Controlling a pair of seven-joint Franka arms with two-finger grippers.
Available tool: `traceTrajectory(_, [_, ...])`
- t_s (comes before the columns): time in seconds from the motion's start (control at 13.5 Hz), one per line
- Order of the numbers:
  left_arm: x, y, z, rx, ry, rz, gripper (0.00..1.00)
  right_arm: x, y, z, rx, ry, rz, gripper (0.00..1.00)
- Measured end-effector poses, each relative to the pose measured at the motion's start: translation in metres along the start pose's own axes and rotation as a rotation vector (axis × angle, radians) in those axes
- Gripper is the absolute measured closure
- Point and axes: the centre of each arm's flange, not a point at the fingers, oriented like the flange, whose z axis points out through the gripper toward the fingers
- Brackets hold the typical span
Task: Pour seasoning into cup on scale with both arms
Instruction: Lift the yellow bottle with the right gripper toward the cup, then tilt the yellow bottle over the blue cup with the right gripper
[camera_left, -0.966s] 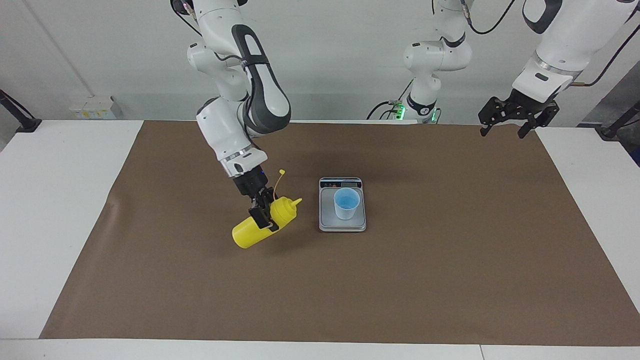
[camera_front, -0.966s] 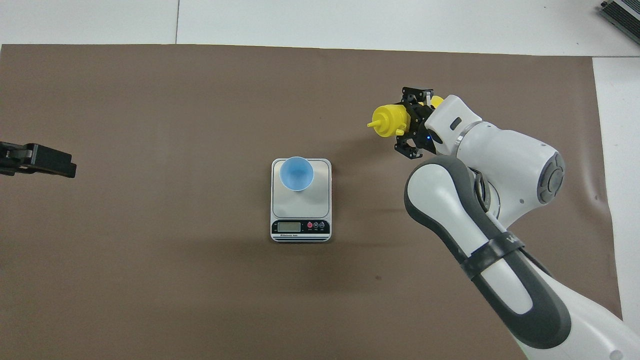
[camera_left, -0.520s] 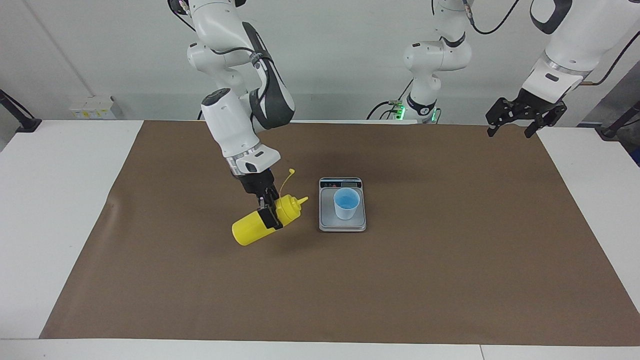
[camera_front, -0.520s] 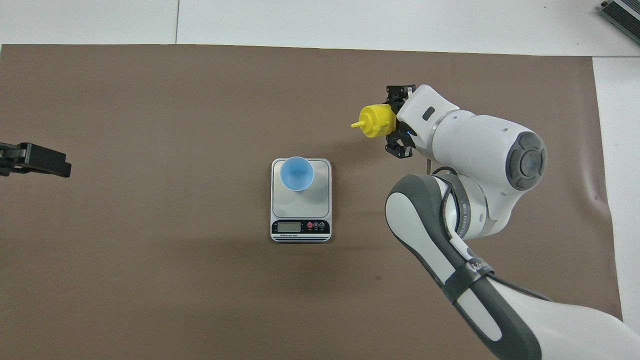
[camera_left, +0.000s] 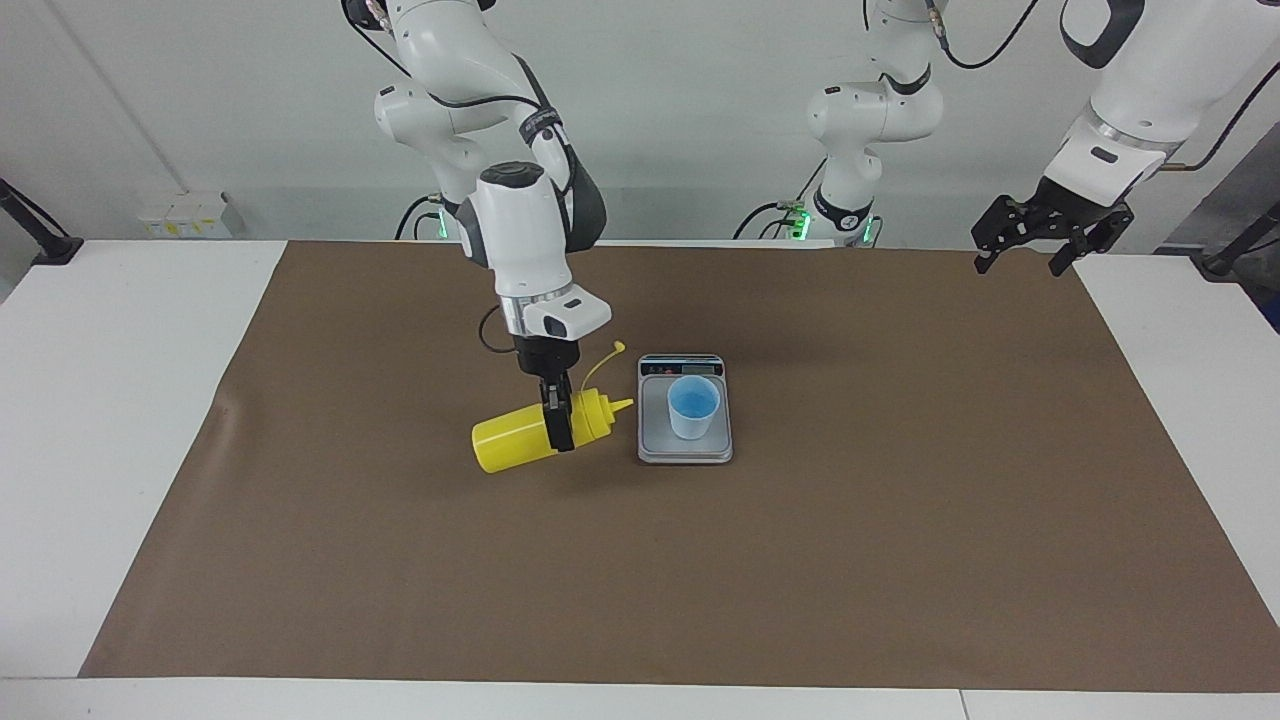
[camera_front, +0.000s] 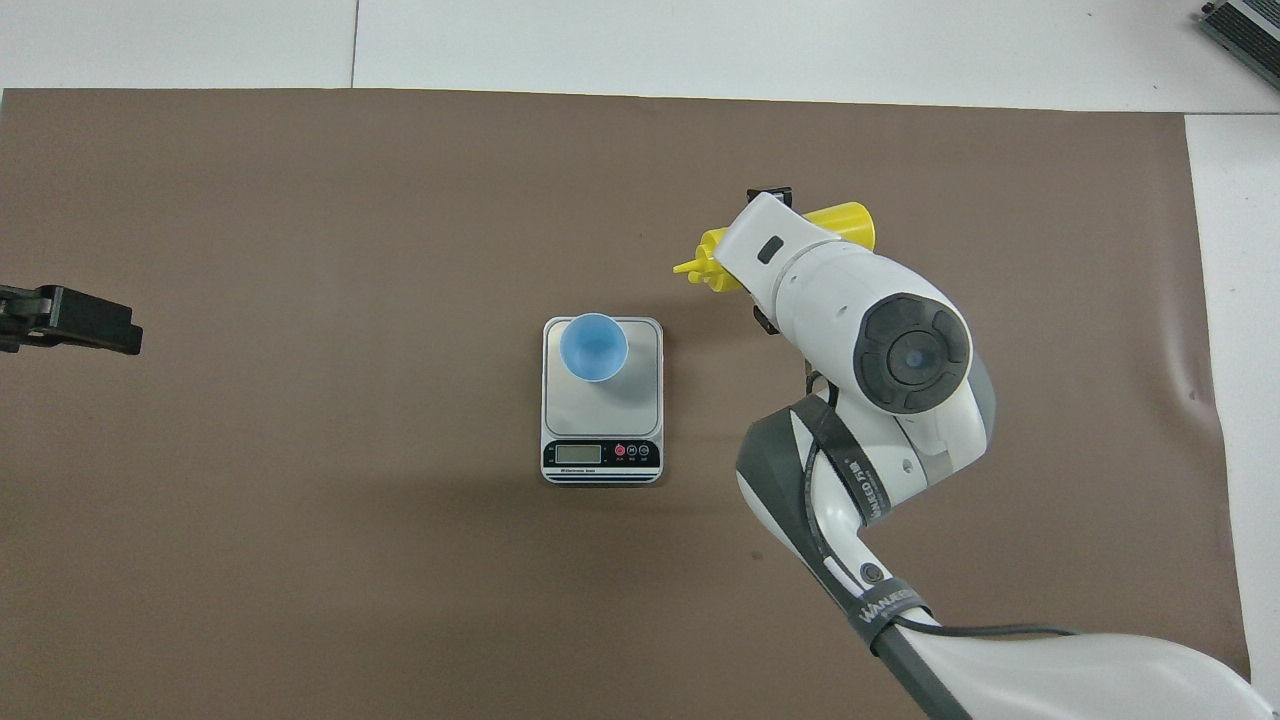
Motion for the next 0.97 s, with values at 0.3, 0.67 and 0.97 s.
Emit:
traceTrajectory(0.3, [0.000, 0.000, 0.000, 0.000, 0.000, 0.000, 0.00, 0.034, -0.007, -0.006, -0.007, -0.064, -0.077, 0.60])
traceTrajectory(0.67, [0.000, 0.000, 0.000, 0.000, 0.000, 0.000, 0.00, 0.056, -0.014, 0.010, -0.010, -0.121, -0.149, 0.60])
traceTrajectory(0.97, [0.000, 0.000, 0.000, 0.000, 0.000, 0.000, 0.00, 0.093, -0.024, 0.013, 0.003, -0.205, -0.246, 0.60])
